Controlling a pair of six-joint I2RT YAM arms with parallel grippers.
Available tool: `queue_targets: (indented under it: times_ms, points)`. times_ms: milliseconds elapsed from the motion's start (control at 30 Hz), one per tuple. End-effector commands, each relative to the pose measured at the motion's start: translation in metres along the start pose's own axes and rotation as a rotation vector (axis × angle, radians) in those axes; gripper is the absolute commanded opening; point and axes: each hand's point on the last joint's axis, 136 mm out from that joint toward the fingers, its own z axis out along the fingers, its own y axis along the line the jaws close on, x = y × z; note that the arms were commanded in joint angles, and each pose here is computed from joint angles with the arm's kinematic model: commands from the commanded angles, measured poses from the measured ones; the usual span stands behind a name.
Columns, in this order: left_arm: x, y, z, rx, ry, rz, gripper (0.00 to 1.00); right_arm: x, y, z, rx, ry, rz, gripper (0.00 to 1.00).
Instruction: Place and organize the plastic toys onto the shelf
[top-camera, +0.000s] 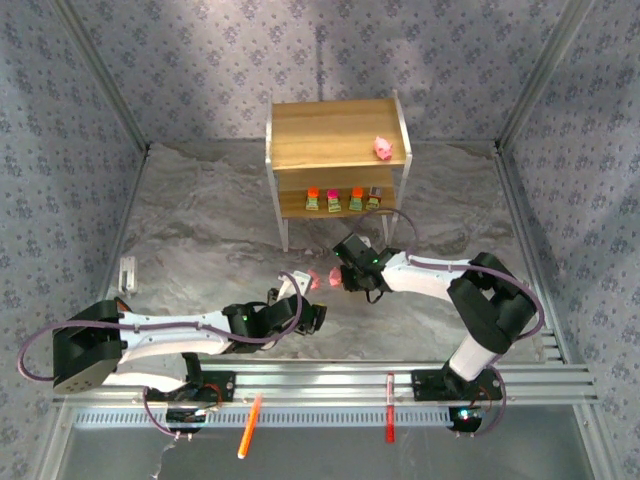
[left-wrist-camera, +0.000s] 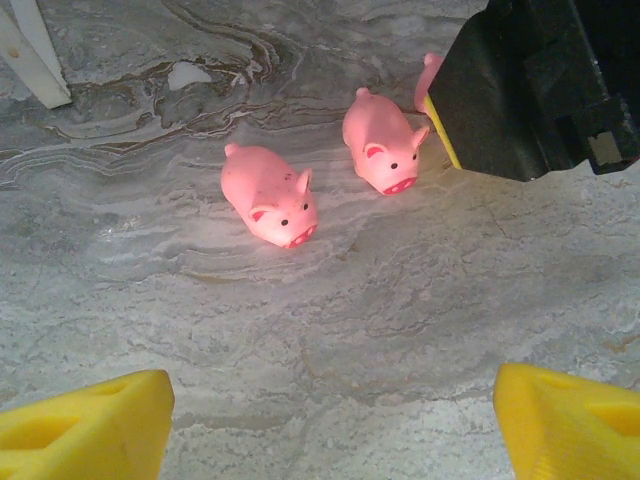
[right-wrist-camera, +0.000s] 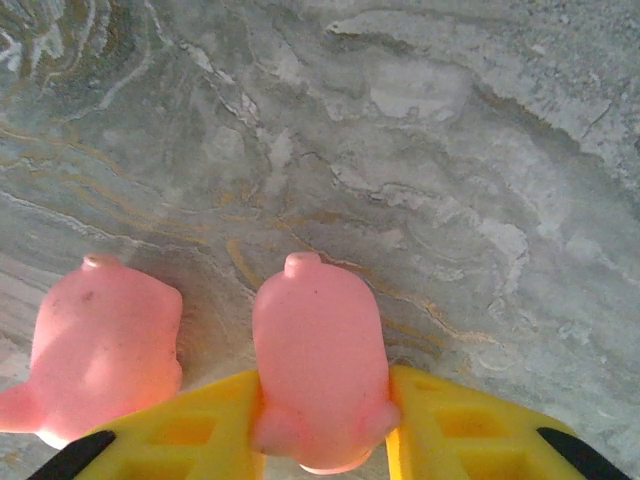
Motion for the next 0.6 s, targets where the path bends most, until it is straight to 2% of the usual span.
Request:
queue_targets:
  times_ms: [0,567]
  points:
    - [-0.001,0.000,-0.001,0.013,-0.008,0.003,0.83,-0.005,0.000,-0.002,0.010,-0.002,-0.010,0.33]
    - [-0.007,0.003,-0.006,0.005,-0.032,0.002,0.83,-0.007,-0.004,-0.051,0.032,-0.069,-0.040,0.31]
